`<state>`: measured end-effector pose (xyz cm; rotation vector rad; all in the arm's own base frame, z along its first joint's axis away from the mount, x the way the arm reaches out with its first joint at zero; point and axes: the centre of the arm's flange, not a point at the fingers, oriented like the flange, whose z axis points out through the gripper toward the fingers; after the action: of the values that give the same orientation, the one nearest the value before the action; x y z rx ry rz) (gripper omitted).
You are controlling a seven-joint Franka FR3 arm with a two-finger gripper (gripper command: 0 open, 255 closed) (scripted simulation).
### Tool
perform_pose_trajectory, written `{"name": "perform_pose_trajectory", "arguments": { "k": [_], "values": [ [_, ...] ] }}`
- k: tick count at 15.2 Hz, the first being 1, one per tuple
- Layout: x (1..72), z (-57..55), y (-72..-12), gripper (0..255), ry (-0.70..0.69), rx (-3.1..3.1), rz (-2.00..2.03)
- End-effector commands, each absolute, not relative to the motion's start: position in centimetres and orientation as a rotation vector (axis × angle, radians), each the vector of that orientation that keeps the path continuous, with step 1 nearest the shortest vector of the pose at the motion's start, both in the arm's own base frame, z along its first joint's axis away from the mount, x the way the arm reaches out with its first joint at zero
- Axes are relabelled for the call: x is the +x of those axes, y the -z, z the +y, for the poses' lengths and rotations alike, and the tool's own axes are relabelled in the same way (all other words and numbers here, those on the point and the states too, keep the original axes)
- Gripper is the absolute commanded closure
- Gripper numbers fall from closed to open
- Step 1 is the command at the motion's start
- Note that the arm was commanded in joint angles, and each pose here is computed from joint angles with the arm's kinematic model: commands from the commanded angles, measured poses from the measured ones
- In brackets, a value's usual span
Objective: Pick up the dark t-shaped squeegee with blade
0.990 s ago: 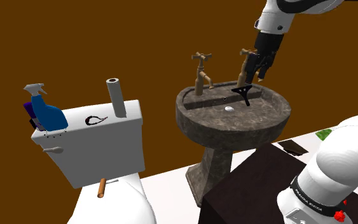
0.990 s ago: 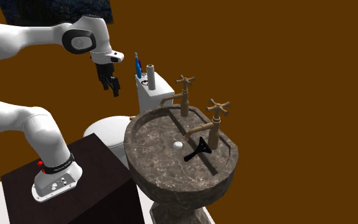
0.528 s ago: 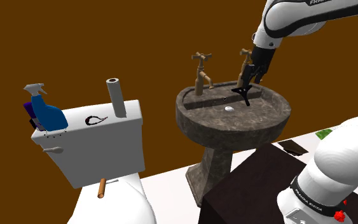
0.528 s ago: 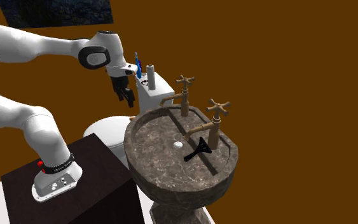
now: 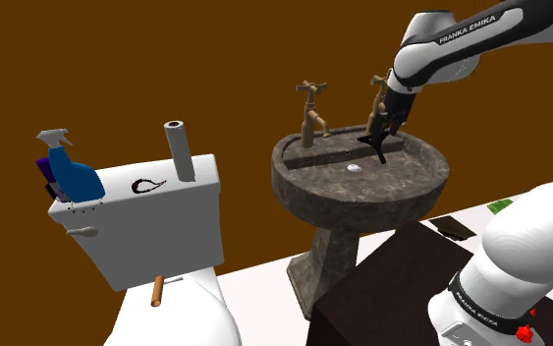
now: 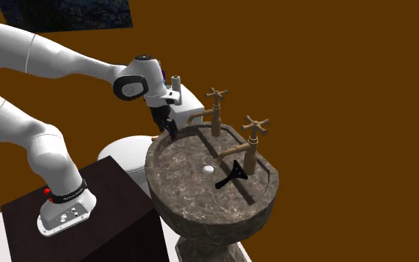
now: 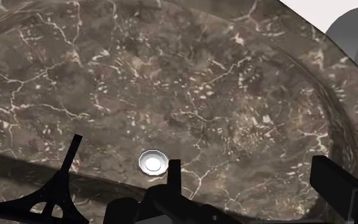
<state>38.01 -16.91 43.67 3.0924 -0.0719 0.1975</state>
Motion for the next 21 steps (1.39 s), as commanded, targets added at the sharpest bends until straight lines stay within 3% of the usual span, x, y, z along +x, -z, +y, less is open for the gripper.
{"name": "perform_pose_trajectory", "arguments": {
  "k": [1, 21],
  "values": [
    [39.1, -18.8, -42.0, 0, -0.220, 3.076, -0.087],
    [47.8, -37.9, -29.9, 0, -0.405, 2.925, -0.242]
  ]
}}
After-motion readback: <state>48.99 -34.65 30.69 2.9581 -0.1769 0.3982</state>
